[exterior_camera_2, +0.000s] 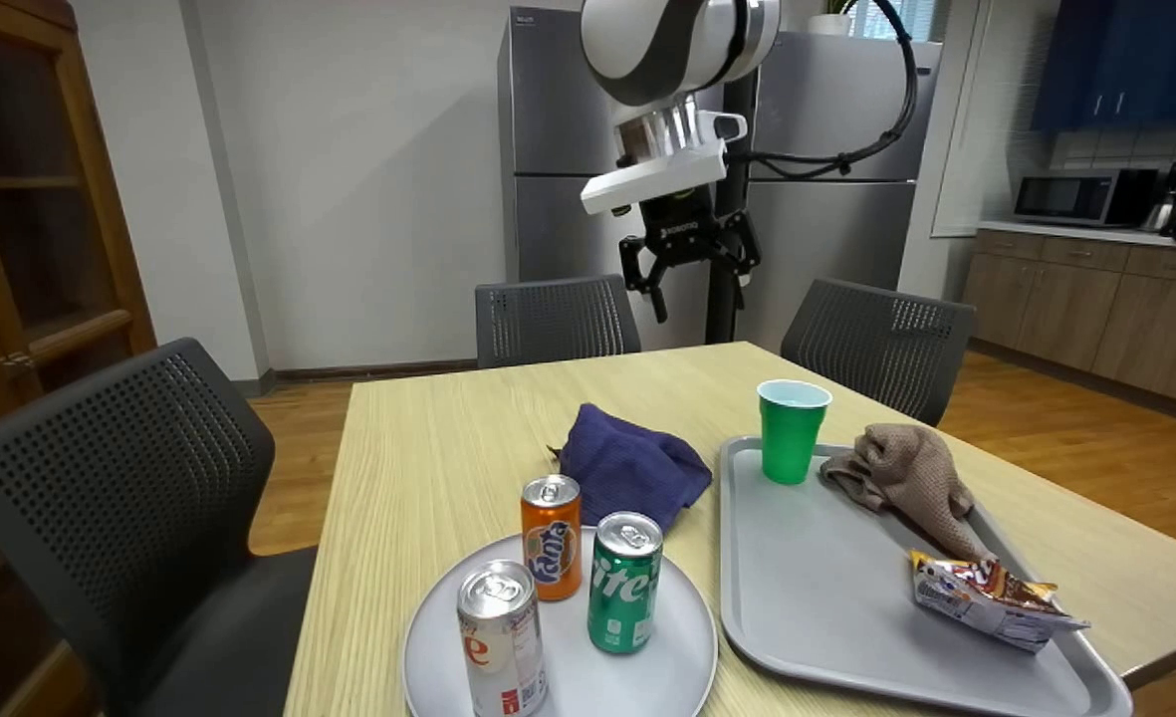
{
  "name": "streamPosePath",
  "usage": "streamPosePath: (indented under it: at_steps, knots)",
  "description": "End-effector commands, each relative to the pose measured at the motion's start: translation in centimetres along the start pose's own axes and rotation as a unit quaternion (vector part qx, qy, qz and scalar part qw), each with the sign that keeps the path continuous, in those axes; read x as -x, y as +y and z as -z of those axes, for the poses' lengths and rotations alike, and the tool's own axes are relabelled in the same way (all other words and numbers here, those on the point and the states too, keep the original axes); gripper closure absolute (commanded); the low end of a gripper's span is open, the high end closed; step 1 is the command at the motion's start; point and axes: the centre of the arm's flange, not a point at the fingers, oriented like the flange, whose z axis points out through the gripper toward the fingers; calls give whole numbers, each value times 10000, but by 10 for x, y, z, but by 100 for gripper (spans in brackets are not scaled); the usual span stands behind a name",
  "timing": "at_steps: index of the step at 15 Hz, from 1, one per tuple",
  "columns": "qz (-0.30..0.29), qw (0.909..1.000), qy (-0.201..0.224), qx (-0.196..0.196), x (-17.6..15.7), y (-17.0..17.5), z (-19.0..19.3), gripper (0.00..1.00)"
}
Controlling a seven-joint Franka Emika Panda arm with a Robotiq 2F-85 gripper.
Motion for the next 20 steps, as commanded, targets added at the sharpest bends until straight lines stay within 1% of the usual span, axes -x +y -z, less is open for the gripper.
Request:
streamPosePath:
  at_steps: [1,8,12,14,16,17,20]
  knots:
    - [-24,9997,-105,-239,-2,31,-11,0]
    - [-321,9959,-469,-697,-36,52,-45,0]
    - [-305,9943,-479,-900,-56,60,-58,0]
    - [-268,9942,-458,-933,-63,63,-63,0]
    - [-166,9948,-457,-899,-61,68,-57,0]
    - [-319,9954,-442,-787,-61,62,-63,0]
    - [-262,9956,-438,-792,-62,62,-63,0]
